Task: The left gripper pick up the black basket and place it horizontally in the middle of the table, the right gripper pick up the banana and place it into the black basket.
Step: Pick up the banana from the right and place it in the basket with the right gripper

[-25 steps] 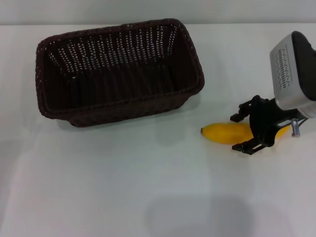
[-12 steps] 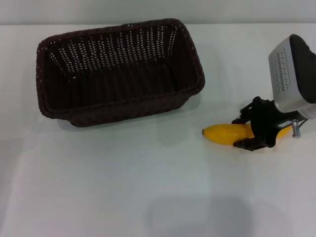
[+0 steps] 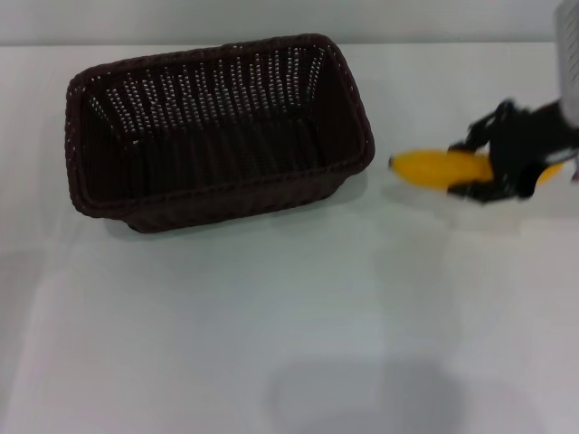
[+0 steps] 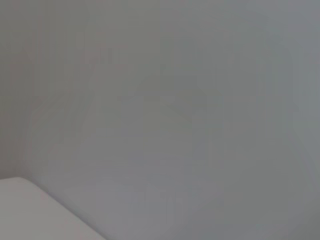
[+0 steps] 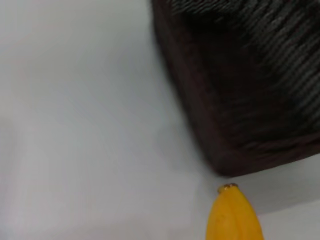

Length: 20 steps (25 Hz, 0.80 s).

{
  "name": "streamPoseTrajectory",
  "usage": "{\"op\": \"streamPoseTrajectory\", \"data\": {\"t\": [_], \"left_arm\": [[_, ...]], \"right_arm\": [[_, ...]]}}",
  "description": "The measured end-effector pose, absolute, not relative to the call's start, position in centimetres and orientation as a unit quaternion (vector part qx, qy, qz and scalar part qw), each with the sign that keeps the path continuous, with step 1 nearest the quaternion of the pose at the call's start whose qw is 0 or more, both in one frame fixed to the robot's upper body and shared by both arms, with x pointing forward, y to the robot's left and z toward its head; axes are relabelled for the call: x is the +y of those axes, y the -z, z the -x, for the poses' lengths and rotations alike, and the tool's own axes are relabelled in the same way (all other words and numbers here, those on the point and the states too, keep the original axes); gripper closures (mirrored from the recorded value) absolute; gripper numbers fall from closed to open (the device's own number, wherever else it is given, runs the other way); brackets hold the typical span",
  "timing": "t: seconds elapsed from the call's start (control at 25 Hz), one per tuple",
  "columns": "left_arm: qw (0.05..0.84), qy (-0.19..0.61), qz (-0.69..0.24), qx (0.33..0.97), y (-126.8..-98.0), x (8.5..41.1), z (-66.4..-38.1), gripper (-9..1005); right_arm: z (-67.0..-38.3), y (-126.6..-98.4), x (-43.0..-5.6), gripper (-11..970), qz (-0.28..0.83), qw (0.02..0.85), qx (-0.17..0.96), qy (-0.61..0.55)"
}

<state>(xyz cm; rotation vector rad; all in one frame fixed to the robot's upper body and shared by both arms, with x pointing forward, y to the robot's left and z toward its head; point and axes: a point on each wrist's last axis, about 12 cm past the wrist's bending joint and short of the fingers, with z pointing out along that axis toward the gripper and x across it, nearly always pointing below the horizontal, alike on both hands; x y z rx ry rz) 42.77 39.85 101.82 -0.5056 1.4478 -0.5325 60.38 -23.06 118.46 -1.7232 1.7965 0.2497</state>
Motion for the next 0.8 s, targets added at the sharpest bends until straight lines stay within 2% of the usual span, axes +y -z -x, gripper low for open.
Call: {"op": "streamPoseTrajectory", "data": {"t": [0.24, 0.4, 0.6, 0.8], "left_arm": [[0.688, 0.238, 0.226, 0.647, -101.8, 39.9, -42.8, 129], [0.688, 0.238, 0.226, 0.647, -101.8, 39.9, -42.8, 128], [0.689, 0.240, 0.225, 0.646, -101.8, 39.6, -43.0, 128], [0.684, 0.240, 0.229, 0.650, -101.6, 39.4, -43.3, 128]], "right_arm": [[-61.3, -122.6, -23.0, 457, 0.628, 0.398, 0.663, -0.088], [-62.3, -124.1, -20.2, 443, 0.589, 0.484, 0.623, -0.174], [-62.9, -121.8, -15.9, 425, 0.587, 0.497, 0.584, -0.258], [-62.9, -118.9, -12.3, 408, 0.600, 0.486, 0.568, -0.283]]}}
